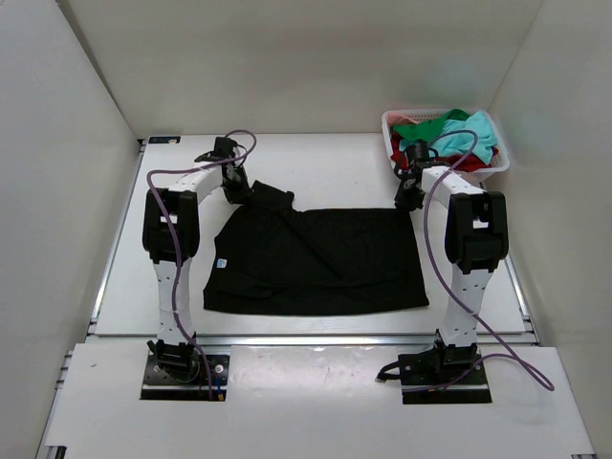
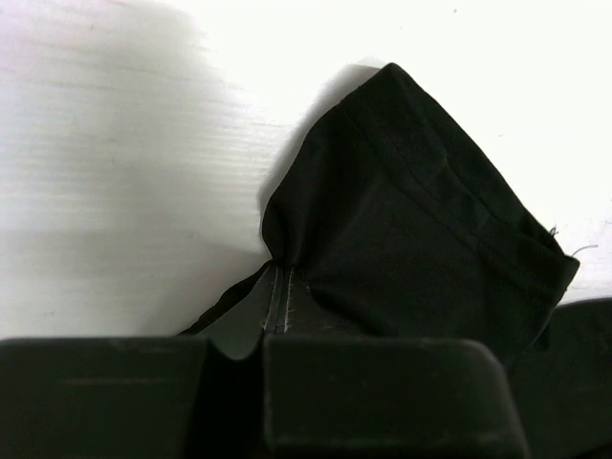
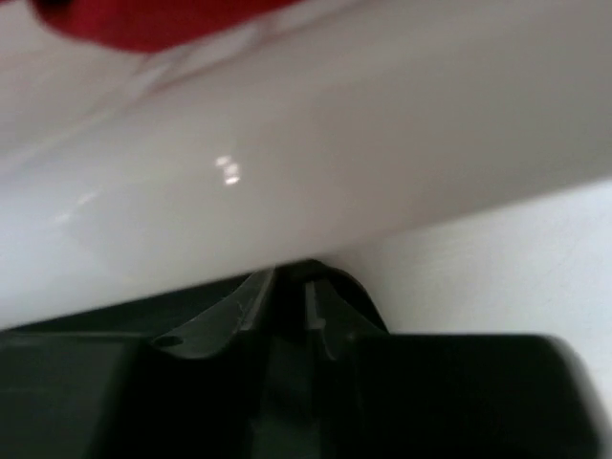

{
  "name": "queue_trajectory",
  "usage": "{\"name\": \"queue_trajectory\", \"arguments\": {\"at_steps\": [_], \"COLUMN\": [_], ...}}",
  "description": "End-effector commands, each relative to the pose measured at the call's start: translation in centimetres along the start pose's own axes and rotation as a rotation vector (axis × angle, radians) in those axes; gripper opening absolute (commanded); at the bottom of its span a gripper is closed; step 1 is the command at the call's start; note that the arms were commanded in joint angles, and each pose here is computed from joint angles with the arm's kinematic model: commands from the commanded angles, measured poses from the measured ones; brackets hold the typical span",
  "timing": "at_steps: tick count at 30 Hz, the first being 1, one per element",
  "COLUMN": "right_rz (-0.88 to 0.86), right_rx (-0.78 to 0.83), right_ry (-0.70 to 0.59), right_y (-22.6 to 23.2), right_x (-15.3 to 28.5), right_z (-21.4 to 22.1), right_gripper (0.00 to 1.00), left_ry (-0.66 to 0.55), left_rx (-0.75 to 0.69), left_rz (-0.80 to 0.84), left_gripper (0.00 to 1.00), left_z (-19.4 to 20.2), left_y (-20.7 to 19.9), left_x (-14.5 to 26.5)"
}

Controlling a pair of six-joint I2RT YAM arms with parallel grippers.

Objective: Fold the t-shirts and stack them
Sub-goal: Grap the side of the flattened tshirt furthest away from the robot with both arms, then fold the other side of the tshirt into a rectangle

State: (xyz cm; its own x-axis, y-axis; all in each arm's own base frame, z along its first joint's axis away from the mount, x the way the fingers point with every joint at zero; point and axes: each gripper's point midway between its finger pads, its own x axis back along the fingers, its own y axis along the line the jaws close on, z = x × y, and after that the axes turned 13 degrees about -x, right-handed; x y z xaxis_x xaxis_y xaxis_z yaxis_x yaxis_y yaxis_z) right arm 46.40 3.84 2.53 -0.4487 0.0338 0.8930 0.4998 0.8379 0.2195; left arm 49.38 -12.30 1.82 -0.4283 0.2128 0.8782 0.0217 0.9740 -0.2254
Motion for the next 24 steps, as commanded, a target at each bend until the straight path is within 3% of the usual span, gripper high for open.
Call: {"name": "queue_trajectory", "arguments": {"at_steps": [1,2,7,11,15,24], "right_rz": [-0.012,-0.006,-0.058,-0.1,-0.176,-0.245], "right_rx": [0.001,0.002,0.025,0.016,0.026,0.062], "right_ry": [-0.048,-0.046,-0.118,-0.083,-0.072,-0.028], "right_y": [0.8,0.8,1.9,1.5,1.1,-0.4], "right_x": [0.7,0.8,3.8,4.8,6.1,8.1], "right_z": [-1.8,-2.0,-4.5,-4.0,-3.2,1.5], "right_gripper": [0.04,0.0,0.0,0.0,0.0,0.0], "left_ry": [-0.07,-0.069,-0.127,-0.184,-0.191,-0.144], "left_rx": [-0.002,0.007,0.021,0.033,0.049,0.046], "left_rz": [0.031,0.03,0.052,0.065,0.094,0.085], "left_gripper": [0.0,0.0,0.0,0.0,0.0,0.0], "left_z": [-1.6,-1.6,-3.6,-4.8,-3.6,4.3], "left_y": [-0.8,-0.5,-0.7,-1.1,-0.5,0.4], "left_x": [3.3,3.4,5.6,8.7,10.8,13.7]}}
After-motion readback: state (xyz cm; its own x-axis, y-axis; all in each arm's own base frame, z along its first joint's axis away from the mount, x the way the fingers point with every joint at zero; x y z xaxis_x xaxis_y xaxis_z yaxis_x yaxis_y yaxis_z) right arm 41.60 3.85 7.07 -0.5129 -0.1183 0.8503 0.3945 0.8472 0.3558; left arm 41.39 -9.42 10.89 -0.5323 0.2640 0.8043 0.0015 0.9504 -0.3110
